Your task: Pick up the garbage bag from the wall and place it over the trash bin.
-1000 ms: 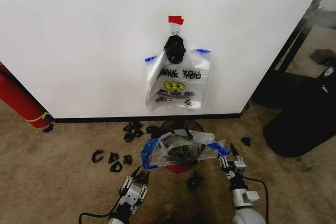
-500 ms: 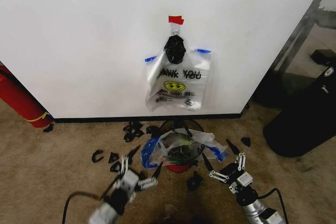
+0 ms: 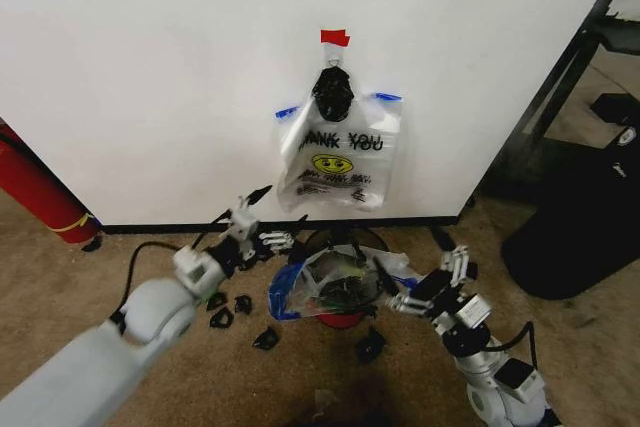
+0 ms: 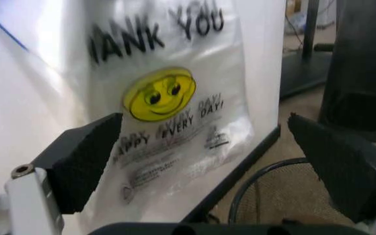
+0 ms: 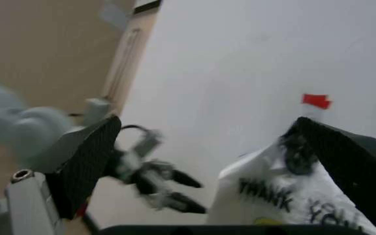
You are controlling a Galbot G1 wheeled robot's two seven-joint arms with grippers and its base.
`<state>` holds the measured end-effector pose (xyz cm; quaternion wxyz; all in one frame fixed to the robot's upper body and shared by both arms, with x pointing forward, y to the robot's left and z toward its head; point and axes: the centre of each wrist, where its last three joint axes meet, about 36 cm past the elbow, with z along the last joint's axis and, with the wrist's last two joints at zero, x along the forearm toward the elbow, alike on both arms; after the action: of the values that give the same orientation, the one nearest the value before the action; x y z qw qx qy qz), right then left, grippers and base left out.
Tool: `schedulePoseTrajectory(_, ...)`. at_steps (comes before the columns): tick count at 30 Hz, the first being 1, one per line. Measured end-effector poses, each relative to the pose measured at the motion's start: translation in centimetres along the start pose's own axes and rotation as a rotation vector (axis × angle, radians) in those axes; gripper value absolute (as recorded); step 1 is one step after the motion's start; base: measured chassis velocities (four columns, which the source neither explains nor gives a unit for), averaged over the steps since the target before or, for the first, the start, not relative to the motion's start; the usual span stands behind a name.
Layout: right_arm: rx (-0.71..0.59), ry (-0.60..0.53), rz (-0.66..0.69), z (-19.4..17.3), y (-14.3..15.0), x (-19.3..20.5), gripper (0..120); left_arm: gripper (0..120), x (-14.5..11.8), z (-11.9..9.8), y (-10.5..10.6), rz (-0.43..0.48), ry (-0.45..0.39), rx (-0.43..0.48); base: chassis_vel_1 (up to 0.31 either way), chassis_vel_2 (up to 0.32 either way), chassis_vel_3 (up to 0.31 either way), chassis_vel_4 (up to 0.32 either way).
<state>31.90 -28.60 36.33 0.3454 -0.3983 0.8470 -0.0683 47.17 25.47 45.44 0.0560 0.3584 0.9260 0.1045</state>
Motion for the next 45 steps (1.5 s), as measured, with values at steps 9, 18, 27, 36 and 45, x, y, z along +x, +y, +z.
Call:
schedulePoseTrajectory(9, -0.008, 0.016, 0.153, -0.1, 0.6, 1.0, 100, 100, -7.1, -0.2, -0.2, 0.113, 0.196, 0.108, 0.0, 0.0, 0.0, 0.0)
schedulePoseTrajectory(18, 0.016, 0.042, 0.355, -0.7, 2.8, 0.0, 100, 100, -11.3, -0.8, -0.5, 0.135, 0.502, 0.044, 0.0, 0.0, 0.0, 0.0)
schedulePoseTrajectory(27, 0.009, 0.062, 0.387, -0.4, 4.2, 0.0, 100, 100, -15.2, -1.3, -0.6, 0.148, 0.564, 0.039, 0.0, 0.0, 0.0, 0.0)
schedulePoseTrajectory(36, -0.001, 0.08, 0.387, -0.5, 5.4, 0.1, 100, 98, -19.3, -2.2, -1.4, 0.182, 0.725, 0.056, 0.0, 0.0, 0.0, 0.0)
schedulePoseTrajectory(45, -0.01, 0.103, 0.391, -0.6, 6.1, 0.7, 100, 74, -20.3, -1.4, -0.9, 0.209, 0.785, 0.052, 0.0, 0.0, 0.0, 0.0)
